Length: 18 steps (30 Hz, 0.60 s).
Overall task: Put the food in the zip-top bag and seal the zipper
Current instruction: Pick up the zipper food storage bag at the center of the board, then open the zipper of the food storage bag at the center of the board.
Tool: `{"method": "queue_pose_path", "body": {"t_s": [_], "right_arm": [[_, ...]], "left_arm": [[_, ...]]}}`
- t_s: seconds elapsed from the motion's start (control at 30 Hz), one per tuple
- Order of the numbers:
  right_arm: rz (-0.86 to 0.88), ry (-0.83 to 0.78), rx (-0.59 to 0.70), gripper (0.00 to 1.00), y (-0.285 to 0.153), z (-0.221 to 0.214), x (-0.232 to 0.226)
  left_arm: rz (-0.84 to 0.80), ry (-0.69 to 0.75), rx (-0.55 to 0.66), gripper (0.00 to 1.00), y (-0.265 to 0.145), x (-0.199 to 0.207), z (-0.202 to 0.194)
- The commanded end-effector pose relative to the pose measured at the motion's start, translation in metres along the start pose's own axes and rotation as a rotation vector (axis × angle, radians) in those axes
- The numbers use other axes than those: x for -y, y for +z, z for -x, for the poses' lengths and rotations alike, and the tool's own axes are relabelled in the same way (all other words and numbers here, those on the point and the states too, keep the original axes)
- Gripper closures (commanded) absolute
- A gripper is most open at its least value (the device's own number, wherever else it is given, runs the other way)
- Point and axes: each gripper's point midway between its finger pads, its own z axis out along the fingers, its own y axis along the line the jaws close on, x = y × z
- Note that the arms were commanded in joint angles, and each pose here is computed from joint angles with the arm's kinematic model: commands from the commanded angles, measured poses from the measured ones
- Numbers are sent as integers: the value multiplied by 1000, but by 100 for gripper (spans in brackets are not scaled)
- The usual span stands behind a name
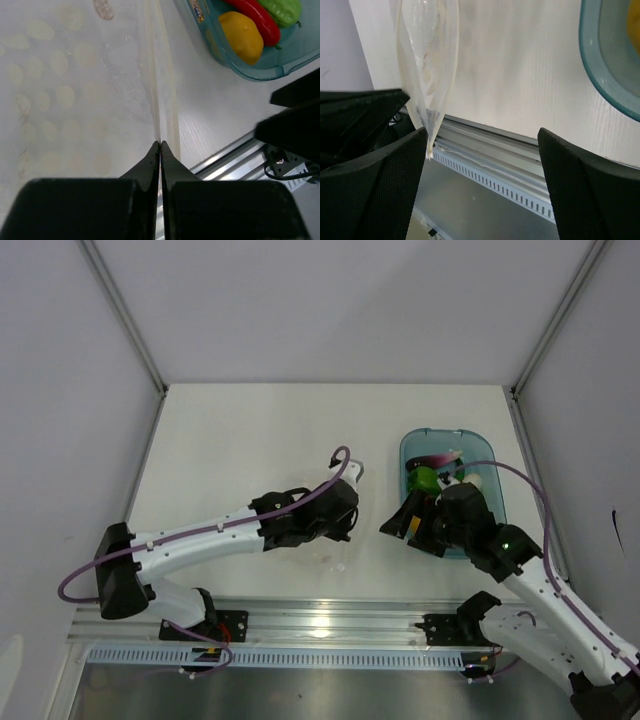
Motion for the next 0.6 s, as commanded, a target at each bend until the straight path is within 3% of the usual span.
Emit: {"method": "queue_pose_path", "body": {"t_s": [0.0, 0.4, 0.5, 0.57], "right_arm": [[39, 62, 56, 9, 26, 12, -19], [53, 35, 69, 12, 76, 11, -40], [70, 11, 76, 23, 85, 13, -45], [77, 0, 70, 53, 89, 13, -49]], "left_arm": [[-90, -18, 22, 99, -16, 15, 12], [-129, -39, 39, 99, -40, 10, 13], [-144, -44, 43, 100, -45, 11, 13], [-146, -44, 44, 99, -46, 11, 13]]}}
